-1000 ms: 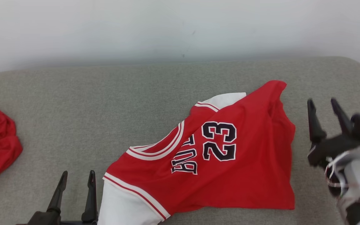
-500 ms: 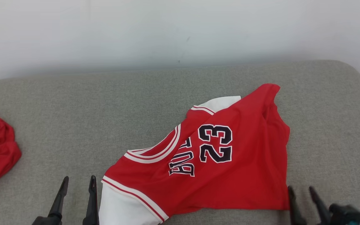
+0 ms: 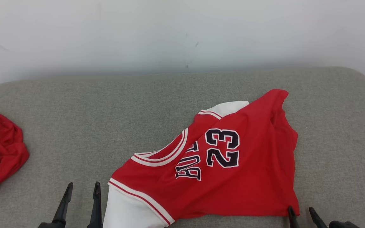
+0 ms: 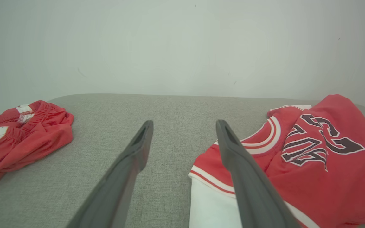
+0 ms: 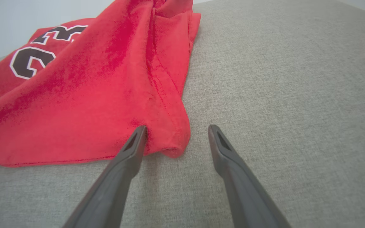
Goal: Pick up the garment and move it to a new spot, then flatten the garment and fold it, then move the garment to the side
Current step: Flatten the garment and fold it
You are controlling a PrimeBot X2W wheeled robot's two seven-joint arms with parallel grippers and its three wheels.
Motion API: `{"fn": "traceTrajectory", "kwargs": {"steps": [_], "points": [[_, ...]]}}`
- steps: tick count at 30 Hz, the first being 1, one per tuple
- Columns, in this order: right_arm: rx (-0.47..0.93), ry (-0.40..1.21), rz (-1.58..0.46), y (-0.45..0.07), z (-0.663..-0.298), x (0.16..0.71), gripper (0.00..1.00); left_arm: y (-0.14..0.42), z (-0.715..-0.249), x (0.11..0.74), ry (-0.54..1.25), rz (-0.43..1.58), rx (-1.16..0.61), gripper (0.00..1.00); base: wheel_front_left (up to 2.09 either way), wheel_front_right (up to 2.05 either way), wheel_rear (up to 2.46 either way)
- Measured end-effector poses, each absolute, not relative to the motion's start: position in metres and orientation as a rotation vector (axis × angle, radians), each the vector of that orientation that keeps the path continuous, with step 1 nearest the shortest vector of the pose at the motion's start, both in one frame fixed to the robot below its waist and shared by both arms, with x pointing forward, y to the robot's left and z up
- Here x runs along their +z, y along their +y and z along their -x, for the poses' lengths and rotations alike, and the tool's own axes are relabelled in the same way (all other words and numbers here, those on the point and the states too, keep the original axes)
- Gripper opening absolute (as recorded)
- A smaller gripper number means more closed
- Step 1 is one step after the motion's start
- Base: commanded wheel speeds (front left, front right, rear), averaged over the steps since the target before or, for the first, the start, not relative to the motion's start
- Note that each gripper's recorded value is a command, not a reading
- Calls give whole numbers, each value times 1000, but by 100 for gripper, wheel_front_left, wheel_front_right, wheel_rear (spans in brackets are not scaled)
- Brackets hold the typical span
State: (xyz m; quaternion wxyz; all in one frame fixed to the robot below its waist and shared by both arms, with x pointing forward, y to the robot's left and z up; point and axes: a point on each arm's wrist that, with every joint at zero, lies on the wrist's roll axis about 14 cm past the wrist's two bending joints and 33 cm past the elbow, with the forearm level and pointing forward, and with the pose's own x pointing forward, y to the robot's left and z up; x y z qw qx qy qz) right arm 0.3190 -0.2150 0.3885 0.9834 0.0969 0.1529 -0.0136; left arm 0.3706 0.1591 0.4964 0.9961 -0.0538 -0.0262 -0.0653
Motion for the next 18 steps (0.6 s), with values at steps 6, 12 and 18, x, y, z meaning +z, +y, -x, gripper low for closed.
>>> {"fn": "traceTrajectory", "kwargs": {"steps": [6, 12, 18], "points": [[-50, 242, -218, -223, -330, 406, 100, 162, -365, 498, -57, 110, -121, 100, 0, 0, 0], [-95, 228, -226, -236, -323, 408, 100, 148, -353, 477, 13, 136, -154, 100, 0, 0, 0], [-122, 262, -212, -242, -315, 398, 100, 139, -345, 453, 92, 158, -175, 100, 0, 0, 0]]}}
